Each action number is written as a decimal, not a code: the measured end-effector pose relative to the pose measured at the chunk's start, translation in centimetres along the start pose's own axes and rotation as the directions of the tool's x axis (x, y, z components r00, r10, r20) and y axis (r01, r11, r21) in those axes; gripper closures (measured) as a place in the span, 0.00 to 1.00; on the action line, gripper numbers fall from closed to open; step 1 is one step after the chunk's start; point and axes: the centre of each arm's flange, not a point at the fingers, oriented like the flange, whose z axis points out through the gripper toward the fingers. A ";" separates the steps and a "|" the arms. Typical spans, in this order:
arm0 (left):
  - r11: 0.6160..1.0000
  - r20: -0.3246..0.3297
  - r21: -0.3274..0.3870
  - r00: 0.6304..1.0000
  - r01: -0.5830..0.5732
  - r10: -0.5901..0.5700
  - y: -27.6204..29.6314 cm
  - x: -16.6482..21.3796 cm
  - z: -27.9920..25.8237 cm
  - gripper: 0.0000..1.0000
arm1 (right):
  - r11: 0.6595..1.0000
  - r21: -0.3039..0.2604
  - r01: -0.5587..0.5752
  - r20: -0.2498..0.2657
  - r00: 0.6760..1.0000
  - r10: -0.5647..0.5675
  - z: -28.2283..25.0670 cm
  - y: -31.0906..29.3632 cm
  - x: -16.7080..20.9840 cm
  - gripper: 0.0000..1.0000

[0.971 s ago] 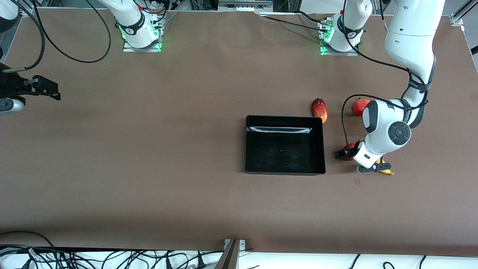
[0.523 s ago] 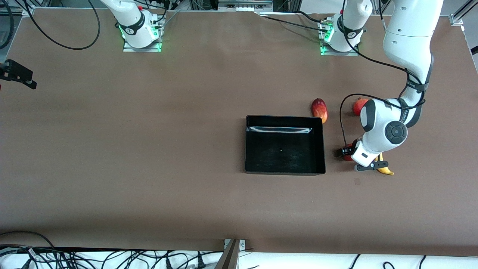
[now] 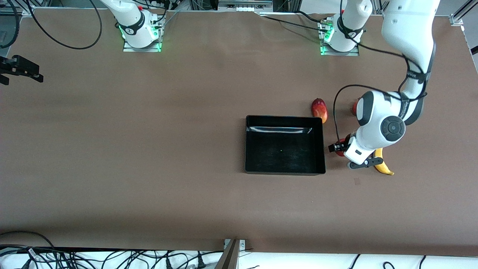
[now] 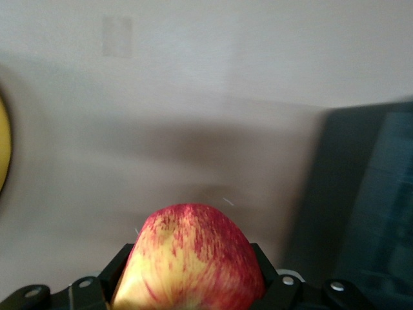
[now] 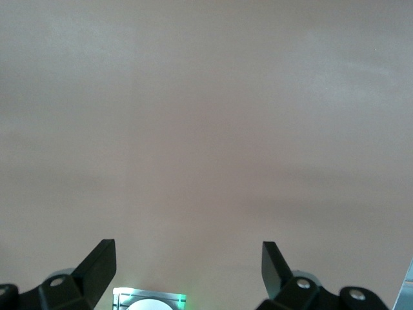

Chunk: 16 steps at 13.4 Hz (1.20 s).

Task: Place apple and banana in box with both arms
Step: 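Lift the apple with the left gripper and carry it over the box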

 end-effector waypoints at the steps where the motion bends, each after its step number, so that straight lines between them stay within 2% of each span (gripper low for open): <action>1: 1.000 0.007 -0.009 1.000 0.012 -0.012 1.7 -0.9 -3.0 0.26 | 1.000 0.000 0.000 0.001 1.000 0.000 0.1 0.0 0.0 0.00; 2: 1.000 0.013 -0.017 1.000 0.026 -0.026 3.3 -2.0 -5.4 0.26 | 1.000 0.001 0.000 0.003 1.000 0.000 0.2 0.0 0.1 0.00; 4: 0.997 0.024 -0.025 0.997 0.074 -0.073 5.8 -3.7 -6.7 0.26 | 1.000 0.001 -0.001 0.004 1.000 0.001 0.2 0.0 0.1 0.00; 6: 0.995 0.040 -0.016 0.995 0.097 -0.096 8.4 -5.0 -5.0 0.26 | 1.000 0.000 -0.001 0.003 1.000 0.001 0.2 0.0 0.2 0.00; 11: 0.998 0.031 0.002 0.998 0.055 -0.055 13.6 -7.1 1.3 0.26 | 1.000 0.000 0.001 0.002 1.000 -0.001 0.3 0.0 0.3 0.00; 16: 1.000 -0.003 -0.010 1.000 0.028 -0.028 17.7 -9.4 3.5 0.26 | 1.000 -0.001 0.006 0.002 1.000 -0.006 0.3 -0.3 0.3 0.00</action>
